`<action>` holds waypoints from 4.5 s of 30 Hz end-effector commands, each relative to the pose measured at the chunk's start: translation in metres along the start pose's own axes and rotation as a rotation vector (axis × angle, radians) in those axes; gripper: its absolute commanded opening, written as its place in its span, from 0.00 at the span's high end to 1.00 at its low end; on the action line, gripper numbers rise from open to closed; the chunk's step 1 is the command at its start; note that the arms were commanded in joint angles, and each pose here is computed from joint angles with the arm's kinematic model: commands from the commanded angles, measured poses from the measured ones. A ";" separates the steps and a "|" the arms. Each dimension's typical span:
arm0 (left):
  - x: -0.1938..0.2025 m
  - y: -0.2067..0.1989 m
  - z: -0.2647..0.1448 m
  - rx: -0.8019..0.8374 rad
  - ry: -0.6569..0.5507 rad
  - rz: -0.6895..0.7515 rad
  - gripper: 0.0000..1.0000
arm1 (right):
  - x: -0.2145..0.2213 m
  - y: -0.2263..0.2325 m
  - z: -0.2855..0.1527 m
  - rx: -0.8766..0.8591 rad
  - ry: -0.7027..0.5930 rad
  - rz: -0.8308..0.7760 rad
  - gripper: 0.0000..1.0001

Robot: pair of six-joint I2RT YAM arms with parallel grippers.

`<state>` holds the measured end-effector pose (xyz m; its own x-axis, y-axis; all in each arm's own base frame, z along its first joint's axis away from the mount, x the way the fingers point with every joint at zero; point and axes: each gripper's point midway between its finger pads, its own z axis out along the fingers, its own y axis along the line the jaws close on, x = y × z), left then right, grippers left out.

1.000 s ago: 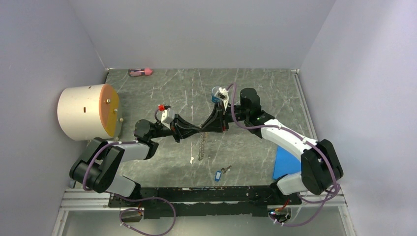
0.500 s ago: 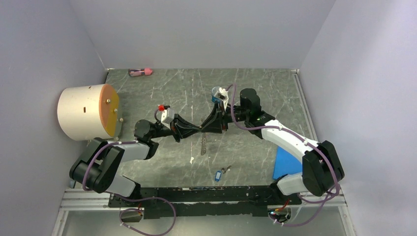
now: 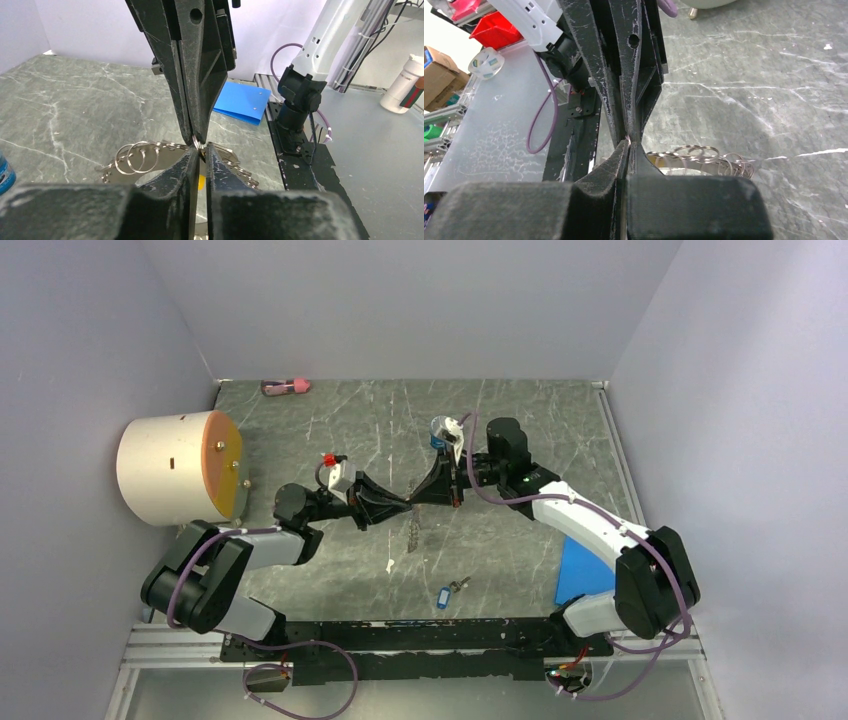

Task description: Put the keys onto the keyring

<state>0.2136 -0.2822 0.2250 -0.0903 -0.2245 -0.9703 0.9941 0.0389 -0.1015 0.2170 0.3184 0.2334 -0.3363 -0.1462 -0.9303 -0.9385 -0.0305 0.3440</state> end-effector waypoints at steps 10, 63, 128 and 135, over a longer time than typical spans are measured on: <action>-0.005 0.013 -0.009 -0.092 0.144 0.155 0.65 | 0.008 -0.005 -0.008 0.111 0.179 0.005 1.00; 0.044 -0.003 0.020 0.036 0.387 0.195 0.97 | 0.039 -0.010 0.005 0.204 0.482 -0.026 1.00; 0.008 0.016 0.019 -0.083 0.141 0.074 0.97 | 0.010 -0.041 -0.088 0.697 -0.090 -0.045 0.12; 0.022 0.028 0.047 -0.083 0.185 0.063 0.97 | 0.018 -0.054 -0.112 0.864 -0.140 0.029 0.01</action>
<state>0.2271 -0.3155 0.2004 -0.1040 -0.0370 -0.9939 0.9875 0.1150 -0.1076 0.2513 0.2210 0.1978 -0.3354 -0.1001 -0.9367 -0.7405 0.6428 0.1965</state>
